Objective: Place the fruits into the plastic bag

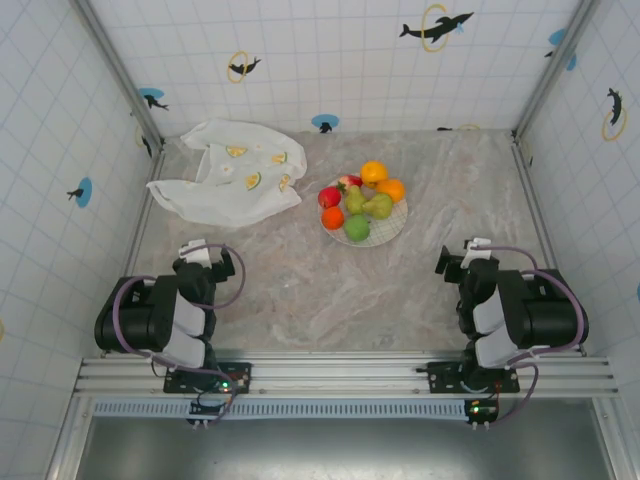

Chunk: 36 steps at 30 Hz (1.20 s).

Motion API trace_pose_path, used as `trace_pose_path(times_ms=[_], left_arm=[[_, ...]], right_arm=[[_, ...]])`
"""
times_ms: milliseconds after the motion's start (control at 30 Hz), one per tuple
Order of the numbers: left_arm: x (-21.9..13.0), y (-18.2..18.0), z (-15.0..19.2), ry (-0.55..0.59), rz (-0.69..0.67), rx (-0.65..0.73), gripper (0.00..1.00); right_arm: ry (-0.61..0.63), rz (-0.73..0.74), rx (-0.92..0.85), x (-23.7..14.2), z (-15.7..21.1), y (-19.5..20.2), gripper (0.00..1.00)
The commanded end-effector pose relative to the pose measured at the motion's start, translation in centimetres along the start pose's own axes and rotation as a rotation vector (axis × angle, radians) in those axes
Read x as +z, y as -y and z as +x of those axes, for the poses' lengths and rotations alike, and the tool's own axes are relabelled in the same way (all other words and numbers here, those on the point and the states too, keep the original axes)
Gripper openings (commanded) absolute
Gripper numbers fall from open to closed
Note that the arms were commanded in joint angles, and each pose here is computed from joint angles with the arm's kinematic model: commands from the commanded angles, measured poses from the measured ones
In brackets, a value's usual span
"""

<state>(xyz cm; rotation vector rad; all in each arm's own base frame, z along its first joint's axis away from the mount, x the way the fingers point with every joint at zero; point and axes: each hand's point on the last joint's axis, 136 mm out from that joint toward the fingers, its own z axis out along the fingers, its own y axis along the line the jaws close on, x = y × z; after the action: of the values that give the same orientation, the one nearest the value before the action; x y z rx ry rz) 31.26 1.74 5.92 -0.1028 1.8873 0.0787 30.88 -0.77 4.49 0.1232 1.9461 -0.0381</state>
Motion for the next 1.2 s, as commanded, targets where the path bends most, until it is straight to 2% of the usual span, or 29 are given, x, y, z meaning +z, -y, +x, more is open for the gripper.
trace_pose_path(times_ms=[0, 1167], left_arm=[[-0.22, 0.06, 0.02, 0.006, 0.013, -0.020, 0.98], [-0.11, 0.05, 0.04, 0.002, 0.019, -0.030, 0.98]], right_arm=[[0.042, 0.006, -0.002, -0.35, -0.80, 0.08, 1.00], [0.040, 0.004, 0.001, -0.34, -0.78, 0.09, 1.00]])
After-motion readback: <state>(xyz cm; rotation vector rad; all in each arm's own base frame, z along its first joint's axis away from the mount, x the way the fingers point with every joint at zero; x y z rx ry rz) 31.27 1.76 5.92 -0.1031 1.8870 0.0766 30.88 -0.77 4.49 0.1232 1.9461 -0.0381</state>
